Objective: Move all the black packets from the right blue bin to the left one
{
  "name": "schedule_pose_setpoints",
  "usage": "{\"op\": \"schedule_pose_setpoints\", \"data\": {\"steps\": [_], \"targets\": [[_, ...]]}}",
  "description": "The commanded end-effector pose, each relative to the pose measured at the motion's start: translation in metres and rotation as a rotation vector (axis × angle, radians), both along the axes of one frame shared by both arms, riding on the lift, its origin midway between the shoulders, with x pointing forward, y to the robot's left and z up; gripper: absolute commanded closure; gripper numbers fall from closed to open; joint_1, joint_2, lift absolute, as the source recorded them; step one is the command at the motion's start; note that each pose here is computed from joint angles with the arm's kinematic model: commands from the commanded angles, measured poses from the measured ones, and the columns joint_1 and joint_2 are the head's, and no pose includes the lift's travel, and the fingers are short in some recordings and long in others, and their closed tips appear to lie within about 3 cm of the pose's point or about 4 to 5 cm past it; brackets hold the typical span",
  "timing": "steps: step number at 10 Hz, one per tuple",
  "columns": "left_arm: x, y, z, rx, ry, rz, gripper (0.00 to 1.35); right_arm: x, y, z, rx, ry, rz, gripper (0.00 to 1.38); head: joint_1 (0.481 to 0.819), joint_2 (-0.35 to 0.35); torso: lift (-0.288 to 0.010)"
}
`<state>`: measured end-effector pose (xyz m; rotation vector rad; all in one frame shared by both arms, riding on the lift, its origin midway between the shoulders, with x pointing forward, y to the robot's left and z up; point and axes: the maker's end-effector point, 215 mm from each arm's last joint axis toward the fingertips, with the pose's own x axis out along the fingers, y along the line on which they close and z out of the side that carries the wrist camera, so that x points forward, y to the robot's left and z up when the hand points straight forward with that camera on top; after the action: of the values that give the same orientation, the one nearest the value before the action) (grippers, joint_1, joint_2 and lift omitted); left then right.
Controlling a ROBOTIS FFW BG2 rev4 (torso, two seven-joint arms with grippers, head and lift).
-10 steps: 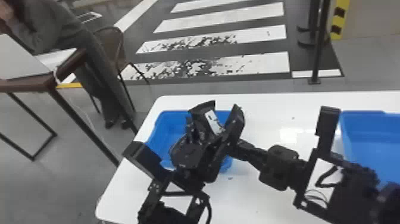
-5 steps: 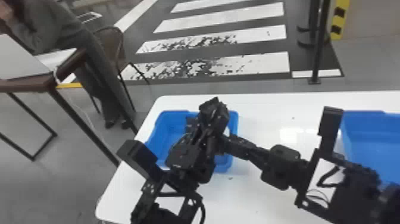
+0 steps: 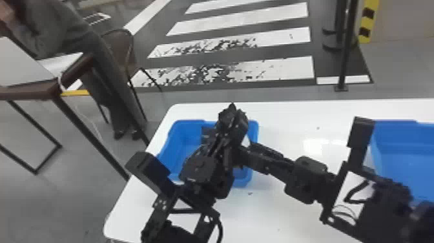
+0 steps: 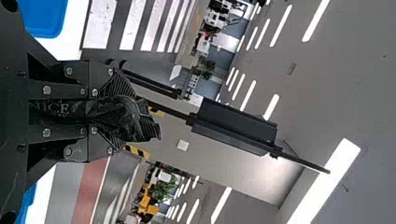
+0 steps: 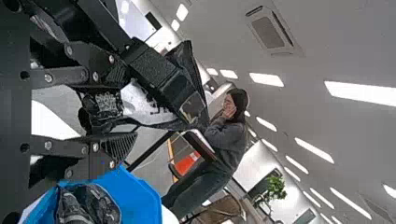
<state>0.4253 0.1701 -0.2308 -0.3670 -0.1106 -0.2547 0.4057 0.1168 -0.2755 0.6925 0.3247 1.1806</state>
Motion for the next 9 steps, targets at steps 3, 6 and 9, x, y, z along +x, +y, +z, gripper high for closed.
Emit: {"op": "schedule_pose_setpoints", "data": {"steps": [3,6,9], "targets": [[0.0,0.007,0.003,-0.005,-0.011,0.016,1.21,0.003,-0.003,0.0,0.021,0.01,-0.013,0.11,0.695,0.35,-0.14],[0.002,0.019,-0.001,0.009,-0.008,0.043,1.2,0.001,-0.005,-0.002,0.043,0.035,-0.018,0.1,0.695,0.35,-0.14],[0.045,0.068,-0.046,0.18,0.005,0.166,1.2,0.004,-0.019,0.001,0.109,0.079,-0.06,0.11,0.695,0.35,-0.14]]}}
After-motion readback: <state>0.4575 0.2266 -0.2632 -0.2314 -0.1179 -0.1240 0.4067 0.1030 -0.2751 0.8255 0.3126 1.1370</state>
